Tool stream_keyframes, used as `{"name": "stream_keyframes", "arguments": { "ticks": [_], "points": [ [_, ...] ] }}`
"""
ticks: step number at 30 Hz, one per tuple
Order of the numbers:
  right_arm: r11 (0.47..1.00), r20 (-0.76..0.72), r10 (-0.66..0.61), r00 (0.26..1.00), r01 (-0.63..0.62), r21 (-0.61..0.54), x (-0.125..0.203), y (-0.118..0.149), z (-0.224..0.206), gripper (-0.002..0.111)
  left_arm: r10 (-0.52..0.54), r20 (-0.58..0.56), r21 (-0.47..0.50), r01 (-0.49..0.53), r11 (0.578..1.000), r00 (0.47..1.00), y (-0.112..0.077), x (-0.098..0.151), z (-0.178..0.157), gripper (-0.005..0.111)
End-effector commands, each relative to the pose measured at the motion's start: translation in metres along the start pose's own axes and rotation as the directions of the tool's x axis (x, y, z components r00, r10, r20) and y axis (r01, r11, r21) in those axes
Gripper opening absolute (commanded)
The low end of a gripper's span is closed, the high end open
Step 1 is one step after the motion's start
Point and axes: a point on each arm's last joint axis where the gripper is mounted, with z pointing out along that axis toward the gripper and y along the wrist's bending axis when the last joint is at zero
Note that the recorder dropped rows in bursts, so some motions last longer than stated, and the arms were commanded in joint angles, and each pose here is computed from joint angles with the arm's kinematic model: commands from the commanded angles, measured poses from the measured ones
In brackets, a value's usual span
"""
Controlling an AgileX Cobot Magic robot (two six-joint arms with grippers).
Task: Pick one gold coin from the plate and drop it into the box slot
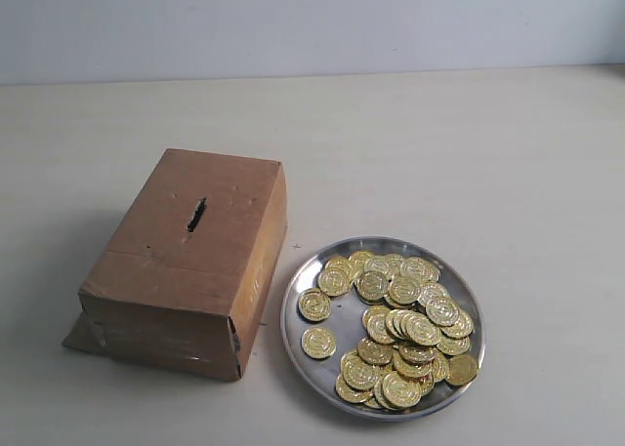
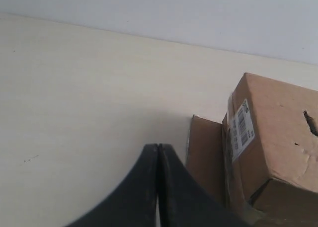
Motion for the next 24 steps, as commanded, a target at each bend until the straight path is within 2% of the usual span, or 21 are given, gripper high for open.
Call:
{"name": "stream_keyframes", "arguments": {
  "ticks": [1, 11, 15, 20, 23, 24],
  "points": [
    [1.0, 0.006, -0.006, 1.0, 0.006, 0.001, 0.0004, -0.001, -0.0004, 0.0, 0.012, 0.012, -0.001, -0.012, 1.0, 1.0, 0.0003, 0.0003, 0.0002, 0.0],
    [1.0, -0.004, -0.017, 1.0, 0.017, 0.012, 0.0013, -0.002, -0.0004, 0.0, 0.01, 0.012, -0.001, -0.01, 1.0, 1.0, 0.0002, 0.0003, 0.0002, 0.0],
    [0.982, -0.026, -0.182, 0.983, 0.182, 0.04, 0.0026, -0.0049, -0.0005, 0.0, 0.016, 0.029, 0.004, -0.016, 1.0, 0.999, -0.0003, -0.0012, 0.0001, 0.0],
    [0.949, -0.045, -0.305, 0.951, 0.308, 0.063, 0.0031, -0.0076, -0.0007, 0.0, 0.176, 0.029, -0.001, -0.176, 0.984, 0.984, -0.0002, -0.0012, 0.0001, 0.0],
    [0.932, -0.045, -0.356, 0.934, 0.358, 0.063, 0.0027, -0.0078, -0.0007, 0.0, 0.29, 0.029, -0.004, -0.29, 0.957, 0.957, -0.0002, -0.0012, 0.0001, 0.0],
    [0.929, -0.045, -0.364, 0.93, 0.366, 0.063, 0.0026, -0.0078, -0.0007, 0.0, 0.299, 0.029, -0.005, -0.299, 0.954, 0.954, -0.0002, -0.0012, 0.0001, 0.0]
  ]
}}
